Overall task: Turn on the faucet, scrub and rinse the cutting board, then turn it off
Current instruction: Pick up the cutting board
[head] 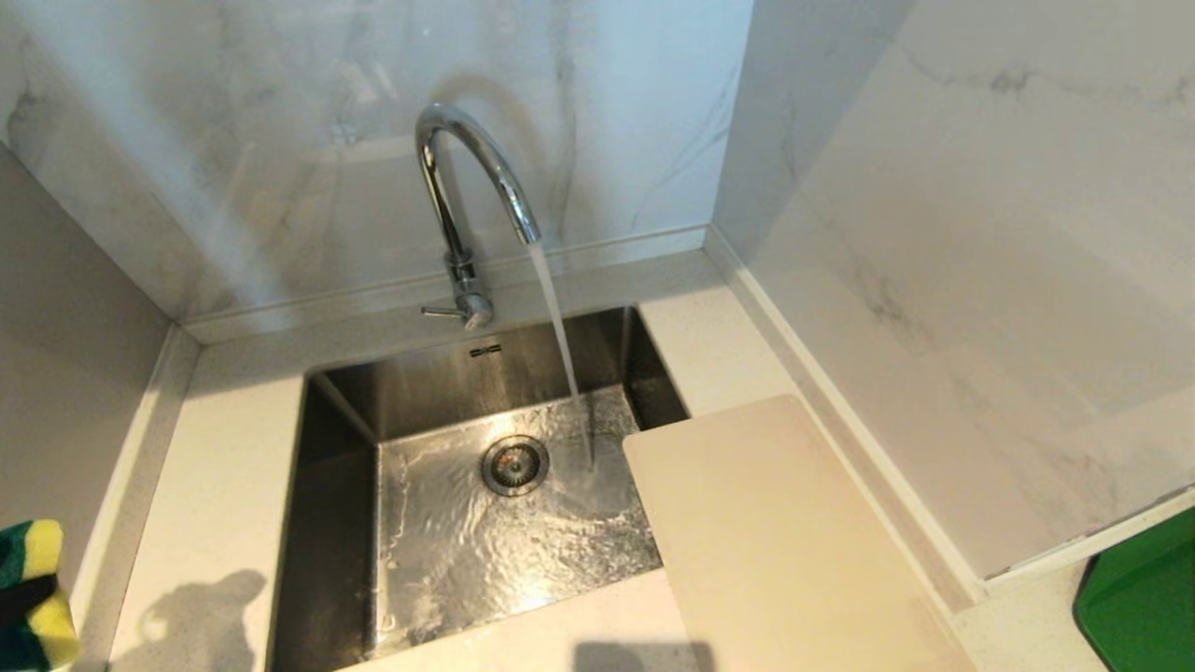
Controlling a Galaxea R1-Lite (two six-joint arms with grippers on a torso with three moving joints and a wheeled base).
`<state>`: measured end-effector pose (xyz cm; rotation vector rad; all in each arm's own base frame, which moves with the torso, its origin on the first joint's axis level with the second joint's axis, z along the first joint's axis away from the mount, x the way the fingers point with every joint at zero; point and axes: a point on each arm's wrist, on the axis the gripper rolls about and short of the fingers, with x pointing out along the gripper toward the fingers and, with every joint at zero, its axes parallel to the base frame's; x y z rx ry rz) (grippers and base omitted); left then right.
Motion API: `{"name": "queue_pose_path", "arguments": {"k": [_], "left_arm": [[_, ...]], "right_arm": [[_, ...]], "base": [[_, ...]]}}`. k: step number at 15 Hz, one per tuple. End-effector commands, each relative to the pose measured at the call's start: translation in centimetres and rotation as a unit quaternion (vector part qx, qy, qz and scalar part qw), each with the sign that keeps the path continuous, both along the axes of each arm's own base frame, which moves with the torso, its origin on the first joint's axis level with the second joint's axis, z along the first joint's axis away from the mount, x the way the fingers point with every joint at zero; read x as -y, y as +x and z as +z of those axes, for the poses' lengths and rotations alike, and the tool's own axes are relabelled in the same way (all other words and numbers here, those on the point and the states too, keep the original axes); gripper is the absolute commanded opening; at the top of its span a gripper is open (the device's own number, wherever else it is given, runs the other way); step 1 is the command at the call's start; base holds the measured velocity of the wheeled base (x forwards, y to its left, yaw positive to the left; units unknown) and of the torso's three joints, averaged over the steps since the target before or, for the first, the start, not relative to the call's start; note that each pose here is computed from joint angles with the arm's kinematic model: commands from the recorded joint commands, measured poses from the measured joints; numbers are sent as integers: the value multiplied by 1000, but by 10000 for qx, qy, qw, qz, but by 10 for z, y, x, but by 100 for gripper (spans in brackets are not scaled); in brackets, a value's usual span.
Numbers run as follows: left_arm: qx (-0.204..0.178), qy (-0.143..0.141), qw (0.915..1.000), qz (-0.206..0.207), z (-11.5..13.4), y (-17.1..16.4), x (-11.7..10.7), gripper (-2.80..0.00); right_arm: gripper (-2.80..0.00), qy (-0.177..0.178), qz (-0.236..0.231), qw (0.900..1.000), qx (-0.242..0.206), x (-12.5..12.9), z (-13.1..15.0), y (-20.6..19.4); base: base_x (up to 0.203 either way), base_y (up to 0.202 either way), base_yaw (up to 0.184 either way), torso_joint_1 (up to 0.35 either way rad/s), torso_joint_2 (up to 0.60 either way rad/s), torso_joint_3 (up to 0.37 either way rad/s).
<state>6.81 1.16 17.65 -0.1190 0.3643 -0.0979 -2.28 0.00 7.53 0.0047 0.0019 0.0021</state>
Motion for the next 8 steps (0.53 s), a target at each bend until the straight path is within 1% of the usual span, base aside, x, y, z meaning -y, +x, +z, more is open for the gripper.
{"name": "queue_pose_path", "arguments": {"k": [1, 4, 6, 7, 8], "left_arm": [[180, -1, 9998, 36, -1, -6, 2, -280], [205, 0, 9998, 63, -10, -15, 5, -280], [139, 33, 9999, 39, -15, -16, 6, -280], [154, 81, 9998, 3, -15, -18, 7, -280], [263, 175, 9995, -18, -16, -23, 9, -280]], "right_arm": [[-280, 0, 5, 10000, 9, 0, 0, 0], [-280, 0, 5, 10000, 9, 0, 0, 0], [-280, 0, 5, 10000, 9, 0, 0, 0], [-280, 0, 5, 10000, 9, 0, 0, 0], [-280, 0, 5, 10000, 9, 0, 0, 0]], "base": [[0, 0, 0, 0, 0, 0], [0, 0, 0, 0, 0, 0], [0, 0, 0, 0, 0, 0], [0, 0, 0, 0, 0, 0], [0, 0, 0, 0, 0, 0]]}}
